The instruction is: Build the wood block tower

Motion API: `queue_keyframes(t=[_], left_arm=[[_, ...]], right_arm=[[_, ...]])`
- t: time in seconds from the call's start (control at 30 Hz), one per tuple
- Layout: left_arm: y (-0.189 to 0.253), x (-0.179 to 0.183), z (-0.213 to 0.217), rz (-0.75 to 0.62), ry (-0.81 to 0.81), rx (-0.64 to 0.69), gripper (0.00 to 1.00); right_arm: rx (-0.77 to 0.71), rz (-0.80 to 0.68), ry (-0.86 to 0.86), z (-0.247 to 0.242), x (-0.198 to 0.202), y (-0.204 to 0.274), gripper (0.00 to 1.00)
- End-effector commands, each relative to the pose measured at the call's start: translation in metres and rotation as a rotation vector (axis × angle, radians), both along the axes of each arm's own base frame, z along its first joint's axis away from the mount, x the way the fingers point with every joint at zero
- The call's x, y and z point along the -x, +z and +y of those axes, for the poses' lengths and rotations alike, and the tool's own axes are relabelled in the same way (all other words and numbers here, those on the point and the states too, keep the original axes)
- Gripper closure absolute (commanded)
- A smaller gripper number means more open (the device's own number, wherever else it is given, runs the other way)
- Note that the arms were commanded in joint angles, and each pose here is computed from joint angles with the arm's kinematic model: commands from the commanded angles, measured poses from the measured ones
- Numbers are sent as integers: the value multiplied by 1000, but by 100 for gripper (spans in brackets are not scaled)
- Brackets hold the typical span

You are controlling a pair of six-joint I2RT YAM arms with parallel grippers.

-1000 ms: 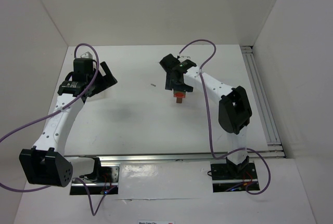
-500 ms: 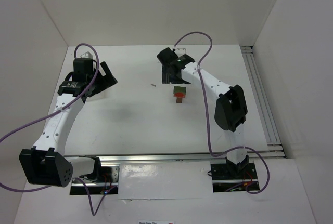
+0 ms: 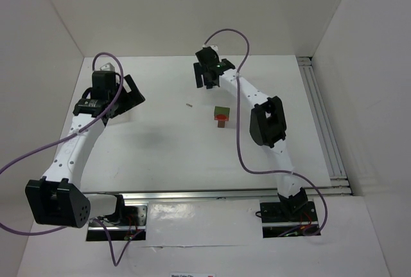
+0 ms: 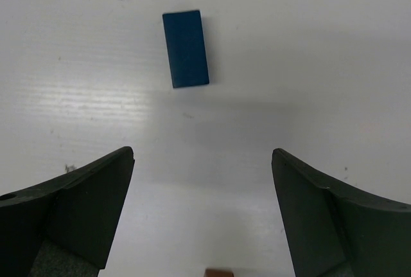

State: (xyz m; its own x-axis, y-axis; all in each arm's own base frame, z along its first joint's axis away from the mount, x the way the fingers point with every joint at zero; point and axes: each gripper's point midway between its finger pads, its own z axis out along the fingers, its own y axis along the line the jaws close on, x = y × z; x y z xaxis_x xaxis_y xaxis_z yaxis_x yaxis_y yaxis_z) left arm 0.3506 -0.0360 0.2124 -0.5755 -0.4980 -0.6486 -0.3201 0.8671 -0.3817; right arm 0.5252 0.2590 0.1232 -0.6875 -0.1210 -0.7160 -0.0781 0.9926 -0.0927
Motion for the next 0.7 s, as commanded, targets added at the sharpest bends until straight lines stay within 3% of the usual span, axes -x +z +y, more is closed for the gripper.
queue_keyframes(t=[0.0,0.3,0.57,0.67], left_arm=[[11,-12,0,-67,13,4,0],[10,-18,4,-66,24,-16,0],[0,-23,7,-36,33,-38,0],[0,-23,7,-36,33,-38,0]], right_arm=[[-64,-132,35,2,-44,27,6],[-101,-155,87,9,-84,-16,6],[-121,-156,121,20,-93,-41,6],[-110,-153,111,19,-96,-50,12]])
